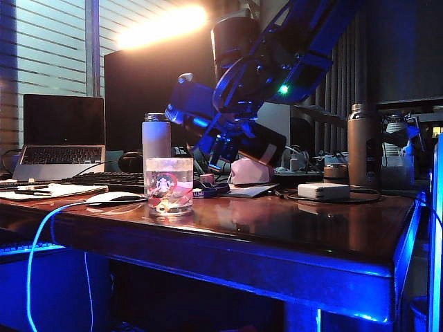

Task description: Pick up the black thermos, pour a little water from inside into the glass cup, then place the black thermos back on the table.

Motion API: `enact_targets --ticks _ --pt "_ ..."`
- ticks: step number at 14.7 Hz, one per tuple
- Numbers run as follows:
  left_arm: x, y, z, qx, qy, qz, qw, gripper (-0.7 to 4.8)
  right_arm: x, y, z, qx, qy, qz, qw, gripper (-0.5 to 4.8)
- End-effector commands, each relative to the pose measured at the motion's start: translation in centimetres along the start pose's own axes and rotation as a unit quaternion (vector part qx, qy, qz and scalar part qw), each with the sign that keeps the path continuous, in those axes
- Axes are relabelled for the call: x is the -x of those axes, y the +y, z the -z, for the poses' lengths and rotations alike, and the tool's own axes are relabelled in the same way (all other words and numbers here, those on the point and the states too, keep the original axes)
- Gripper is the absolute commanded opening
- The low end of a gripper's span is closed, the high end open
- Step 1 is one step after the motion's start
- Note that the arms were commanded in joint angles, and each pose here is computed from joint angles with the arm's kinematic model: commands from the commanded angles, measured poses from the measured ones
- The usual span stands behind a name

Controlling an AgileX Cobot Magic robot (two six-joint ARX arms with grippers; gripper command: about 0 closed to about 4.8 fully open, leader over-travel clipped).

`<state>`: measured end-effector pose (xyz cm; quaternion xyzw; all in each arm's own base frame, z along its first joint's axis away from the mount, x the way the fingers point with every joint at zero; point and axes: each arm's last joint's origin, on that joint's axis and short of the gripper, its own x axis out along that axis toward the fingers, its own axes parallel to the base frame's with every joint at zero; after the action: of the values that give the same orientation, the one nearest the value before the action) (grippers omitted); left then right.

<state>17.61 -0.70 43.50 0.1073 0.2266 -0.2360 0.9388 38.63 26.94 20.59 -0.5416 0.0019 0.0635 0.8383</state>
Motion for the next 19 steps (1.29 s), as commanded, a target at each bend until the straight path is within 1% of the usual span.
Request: enact_targets --ticks 1,2,4,6,10,11,13,16,17,19 --pt "0.2 0.0 -0.2 -0.002 -0.009 -0.001 1.0 0.57 0.2 -1.0 -0.5 -0.097 0.015 0.038 0.994 0.84" --pt "0.2 0.0 -0.2 -0.003 -0.009 -0.001 1.0 0.57 0.2 -1.1 -0.4 -0.122 0.024 0.047 0.991 0.84" --pt "0.2 0.0 -0.2 -0.002 -0.009 -0.001 1.0 0.57 0.2 -1.4 -0.3 -0.154 0.037 0.064 0.985 0.84" --pt "0.2 0.0 -0.2 -0.002 -0.007 -0.001 1.0 0.57 0.3 -1.9 -0.3 -0.175 0.039 0.072 0.981 0.84" --pt "0.2 -0.1 -0.1 0.0 -0.004 0.001 1.0 0.57 0.6 -4.2 -0.1 -0.194 0.037 0.093 0.976 0.84" --pt "0.2 -0.1 -0.1 0.0 -0.004 0.001 1.0 0.57 0.8 -5.7 0.1 -0.205 0.044 0.109 0.972 0.84" --pt "0.2 -0.1 -0.1 0.0 -0.004 0.001 1.0 0.57 1.4 -7.1 -0.1 -0.214 0.04 0.119 0.969 0.84" --pt "0.1 0.0 -0.1 0.0 -0.003 -0.001 1.0 0.57 2.6 -9.5 -0.4 -0.257 0.035 0.11 0.96 0.84" --pt "0.1 0.0 -0.1 0.0 -0.003 -0.001 1.0 0.57 2.7 -9.9 -0.3 -0.271 0.034 0.112 0.956 0.84" --pt "0.1 0.0 -0.1 0.0 -0.003 -0.001 1.0 0.57 2.7 -9.7 -0.1 -0.301 0.031 0.103 0.948 0.84"
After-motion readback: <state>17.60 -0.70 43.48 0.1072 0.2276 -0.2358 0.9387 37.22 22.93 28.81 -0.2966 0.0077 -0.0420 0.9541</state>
